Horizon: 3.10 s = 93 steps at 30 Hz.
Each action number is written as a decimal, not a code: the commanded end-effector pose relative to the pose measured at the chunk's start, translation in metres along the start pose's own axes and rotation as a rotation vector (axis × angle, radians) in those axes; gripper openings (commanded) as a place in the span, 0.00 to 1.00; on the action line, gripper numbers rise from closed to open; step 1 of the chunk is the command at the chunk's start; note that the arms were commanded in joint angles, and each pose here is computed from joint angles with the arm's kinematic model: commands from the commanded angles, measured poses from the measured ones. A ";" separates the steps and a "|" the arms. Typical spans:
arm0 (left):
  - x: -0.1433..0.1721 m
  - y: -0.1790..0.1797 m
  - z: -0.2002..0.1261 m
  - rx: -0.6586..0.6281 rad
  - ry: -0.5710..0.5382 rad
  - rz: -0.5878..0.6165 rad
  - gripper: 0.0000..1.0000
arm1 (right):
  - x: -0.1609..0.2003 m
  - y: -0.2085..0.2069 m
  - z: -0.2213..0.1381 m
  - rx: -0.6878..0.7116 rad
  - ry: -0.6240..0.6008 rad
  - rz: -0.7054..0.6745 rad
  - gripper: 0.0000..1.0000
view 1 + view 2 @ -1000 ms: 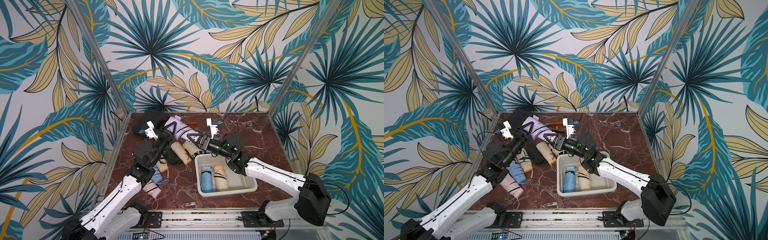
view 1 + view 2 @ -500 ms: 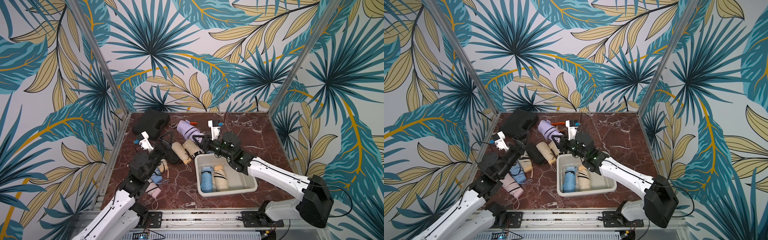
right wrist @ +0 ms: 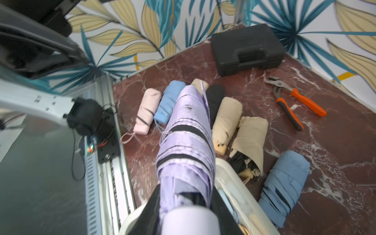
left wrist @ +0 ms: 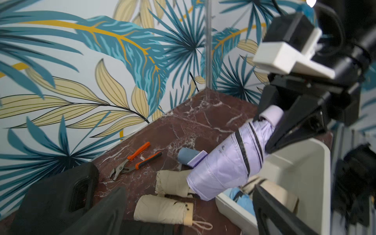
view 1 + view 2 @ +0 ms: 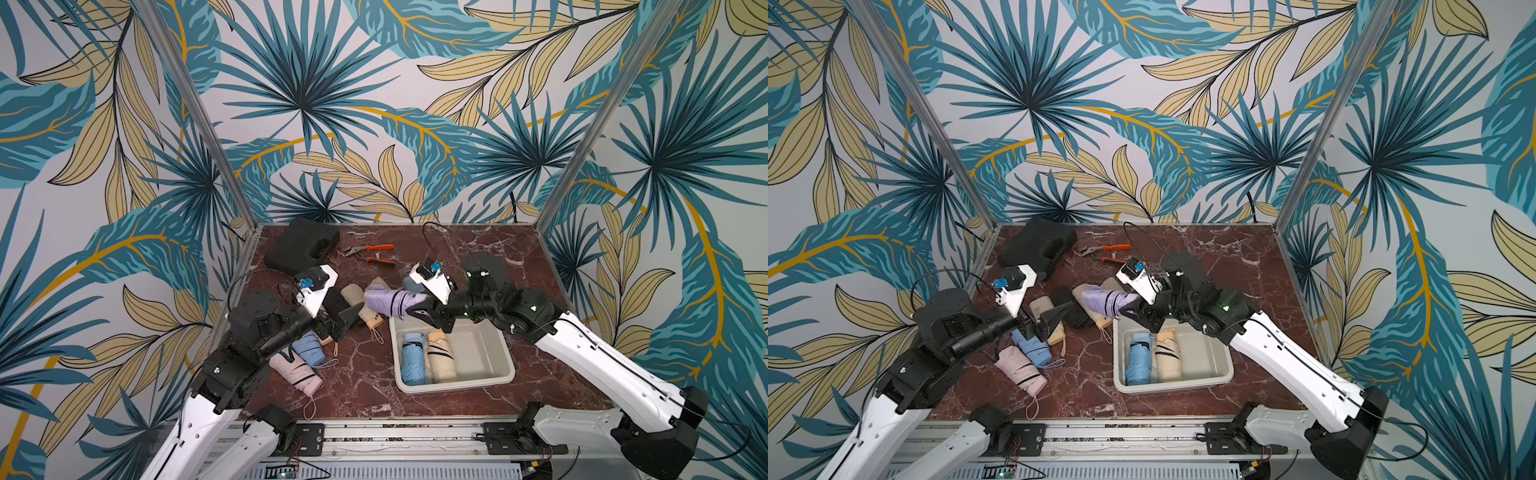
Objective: Put the umbrella into the storage box
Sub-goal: Pick up the umbrella from the center of the board.
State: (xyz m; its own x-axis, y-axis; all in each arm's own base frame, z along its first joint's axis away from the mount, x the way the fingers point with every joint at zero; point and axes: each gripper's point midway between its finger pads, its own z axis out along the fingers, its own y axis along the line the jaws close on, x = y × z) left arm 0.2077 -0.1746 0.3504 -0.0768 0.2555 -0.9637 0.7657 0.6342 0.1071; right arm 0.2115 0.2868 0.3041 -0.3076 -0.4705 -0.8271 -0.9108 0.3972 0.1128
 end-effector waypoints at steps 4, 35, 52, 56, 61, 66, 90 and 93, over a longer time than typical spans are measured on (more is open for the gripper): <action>0.030 -0.069 0.001 0.466 0.122 0.099 1.00 | 0.013 0.048 -0.022 -0.252 0.089 -0.111 0.00; 0.045 -0.098 0.037 0.845 0.122 -0.092 0.12 | -0.016 0.047 -0.008 -0.309 0.105 -0.155 0.00; -0.031 -0.032 0.088 0.482 -0.287 -0.239 0.00 | -0.029 -0.042 -0.070 0.352 -0.180 0.222 0.91; -0.059 -0.011 0.083 0.393 -0.443 -0.337 0.00 | -0.030 -0.047 -0.073 0.347 -0.394 0.410 0.91; -0.068 -0.014 0.082 0.306 -0.477 -0.308 0.00 | -0.057 -0.046 -0.047 0.207 -0.573 0.563 0.93; -0.065 -0.010 0.090 0.149 -0.427 -0.248 0.00 | -0.085 -0.062 -0.047 0.301 -0.688 0.568 0.98; -0.060 -0.005 0.101 -0.041 -0.405 -0.199 0.00 | -0.113 -0.082 -0.007 0.384 -0.683 0.672 0.86; -0.061 -0.004 0.100 -0.055 -0.412 -0.202 0.00 | -0.108 -0.087 -0.003 0.413 -0.662 0.684 0.84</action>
State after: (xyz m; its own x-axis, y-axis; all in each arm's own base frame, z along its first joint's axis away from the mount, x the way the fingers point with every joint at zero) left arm 0.2735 -0.2729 0.3413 -0.0568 -0.1145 -0.9918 0.7427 0.6590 -0.1187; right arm 0.3185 0.3034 0.3888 -0.3914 0.4305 -0.8133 -0.4354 0.6920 0.5758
